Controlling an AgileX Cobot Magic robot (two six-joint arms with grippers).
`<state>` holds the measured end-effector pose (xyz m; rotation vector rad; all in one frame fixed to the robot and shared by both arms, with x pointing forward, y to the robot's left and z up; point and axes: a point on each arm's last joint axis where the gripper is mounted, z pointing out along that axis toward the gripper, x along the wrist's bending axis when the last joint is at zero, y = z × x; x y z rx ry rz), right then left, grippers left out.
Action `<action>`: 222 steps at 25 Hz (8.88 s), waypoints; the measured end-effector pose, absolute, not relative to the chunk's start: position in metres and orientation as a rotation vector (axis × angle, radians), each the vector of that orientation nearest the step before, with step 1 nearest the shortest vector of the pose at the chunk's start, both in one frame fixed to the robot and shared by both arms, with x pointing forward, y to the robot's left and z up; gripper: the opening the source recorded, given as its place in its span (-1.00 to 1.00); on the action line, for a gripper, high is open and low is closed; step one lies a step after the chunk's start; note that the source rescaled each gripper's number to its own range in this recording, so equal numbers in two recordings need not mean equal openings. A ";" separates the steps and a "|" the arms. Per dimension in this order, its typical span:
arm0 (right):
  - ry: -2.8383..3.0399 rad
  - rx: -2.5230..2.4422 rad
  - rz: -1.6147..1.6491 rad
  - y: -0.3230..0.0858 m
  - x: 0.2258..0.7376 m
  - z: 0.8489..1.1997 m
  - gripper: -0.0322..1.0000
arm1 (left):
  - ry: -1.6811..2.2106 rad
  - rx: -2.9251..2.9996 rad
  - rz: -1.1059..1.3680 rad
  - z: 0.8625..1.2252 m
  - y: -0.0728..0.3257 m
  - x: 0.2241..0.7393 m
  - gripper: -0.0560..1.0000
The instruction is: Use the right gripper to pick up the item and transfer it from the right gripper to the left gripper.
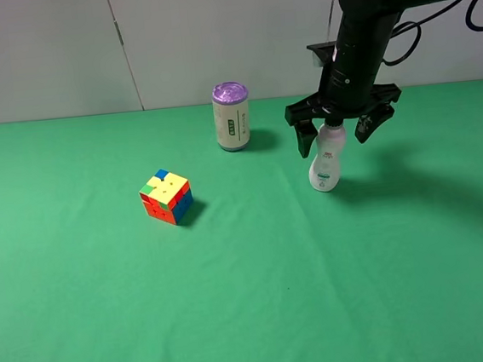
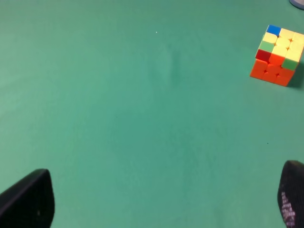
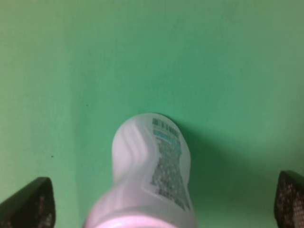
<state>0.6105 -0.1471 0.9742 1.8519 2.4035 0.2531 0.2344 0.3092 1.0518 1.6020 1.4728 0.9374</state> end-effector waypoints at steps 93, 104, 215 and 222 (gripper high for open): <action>2.383 1.721 1.675 -0.172 0.506 1.043 -0.82 | 1.473 1.602 0.937 1.052 0.309 0.234 0.96; 2.399 1.718 1.698 -0.171 0.504 1.045 -0.82 | 1.473 1.602 0.937 1.052 0.309 0.234 0.96; 2.442 1.646 1.627 -0.173 0.504 1.042 -0.82 | -0.162 2.216 0.522 0.980 0.037 0.532 0.68; 2.422 1.650 1.620 -0.174 0.505 1.042 -0.82 | -0.127 2.223 0.518 0.980 0.038 0.533 -0.84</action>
